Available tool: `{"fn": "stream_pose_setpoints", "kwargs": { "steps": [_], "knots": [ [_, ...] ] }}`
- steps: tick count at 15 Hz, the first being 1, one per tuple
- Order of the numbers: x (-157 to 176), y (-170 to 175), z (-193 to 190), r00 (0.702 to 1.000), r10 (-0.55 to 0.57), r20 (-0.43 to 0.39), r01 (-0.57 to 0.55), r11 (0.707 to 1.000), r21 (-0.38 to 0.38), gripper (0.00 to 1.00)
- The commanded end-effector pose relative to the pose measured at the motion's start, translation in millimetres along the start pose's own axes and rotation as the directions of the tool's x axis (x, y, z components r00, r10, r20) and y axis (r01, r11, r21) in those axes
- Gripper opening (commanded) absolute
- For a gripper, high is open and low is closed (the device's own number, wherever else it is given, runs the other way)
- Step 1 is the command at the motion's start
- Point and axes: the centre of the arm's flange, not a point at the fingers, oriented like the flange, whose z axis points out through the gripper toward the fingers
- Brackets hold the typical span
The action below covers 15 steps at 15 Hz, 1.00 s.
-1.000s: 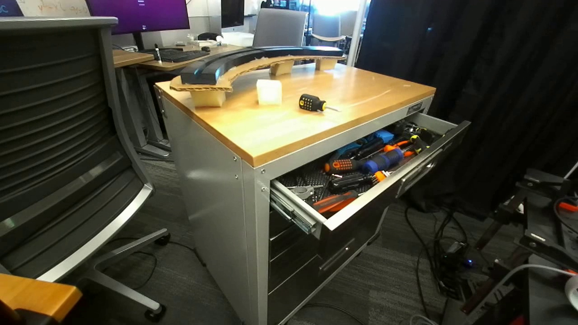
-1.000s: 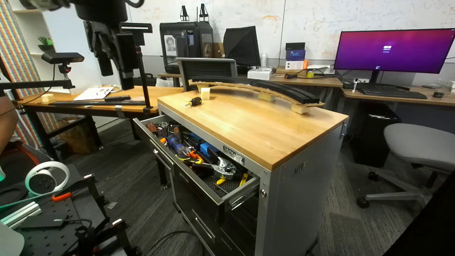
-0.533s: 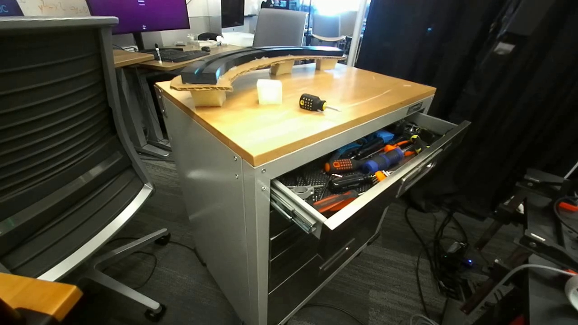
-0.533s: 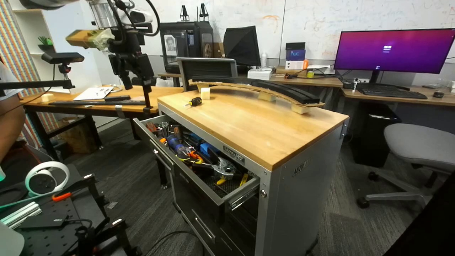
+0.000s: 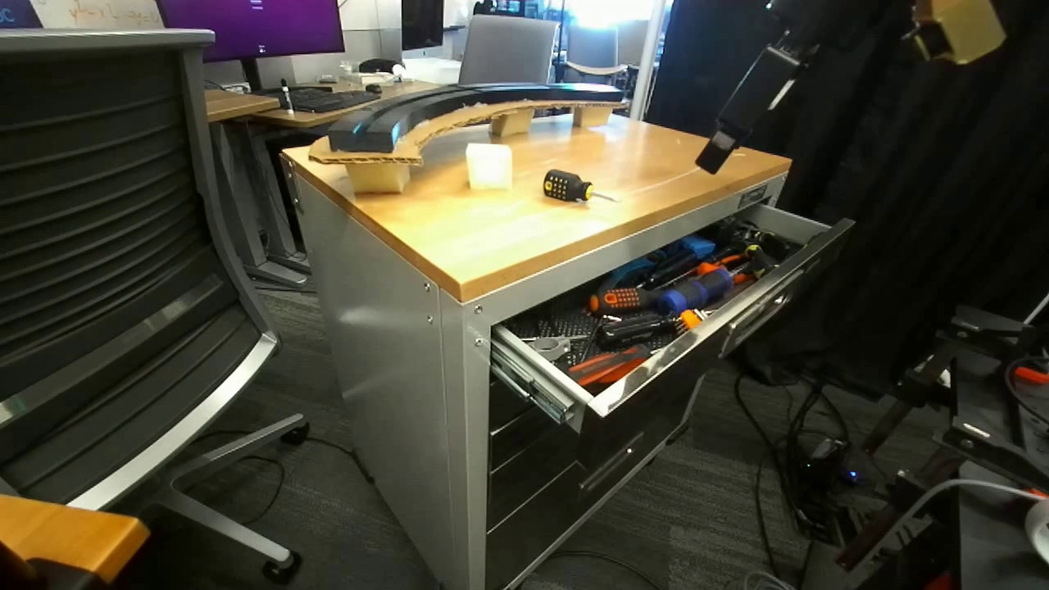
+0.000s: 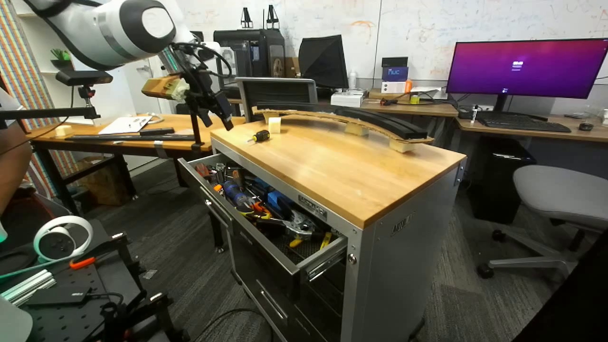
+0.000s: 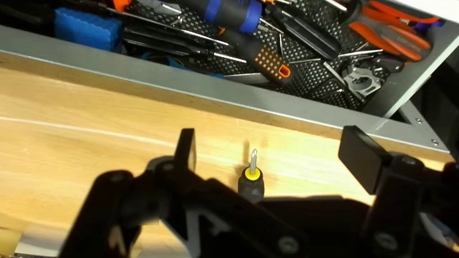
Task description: Put the screwdriver in the drawer then close the drawer
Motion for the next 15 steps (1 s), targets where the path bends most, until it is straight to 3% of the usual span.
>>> {"fn": "stream_pose_setpoints", "kwargs": {
  "steps": [1,10,15],
  "knots": [
    [32.5,-7.9,41.0,0.997,0.043,-0.070,-0.041,0.999,0.035,1.00],
    [44.7,-20.2,81.5,0.984,0.069,-0.162,-0.044,0.987,0.153,1.00],
    [41.9,1.1,89.2,0.967,0.077,-0.242,-0.053,0.993,0.105,1.00]
  ]
}}
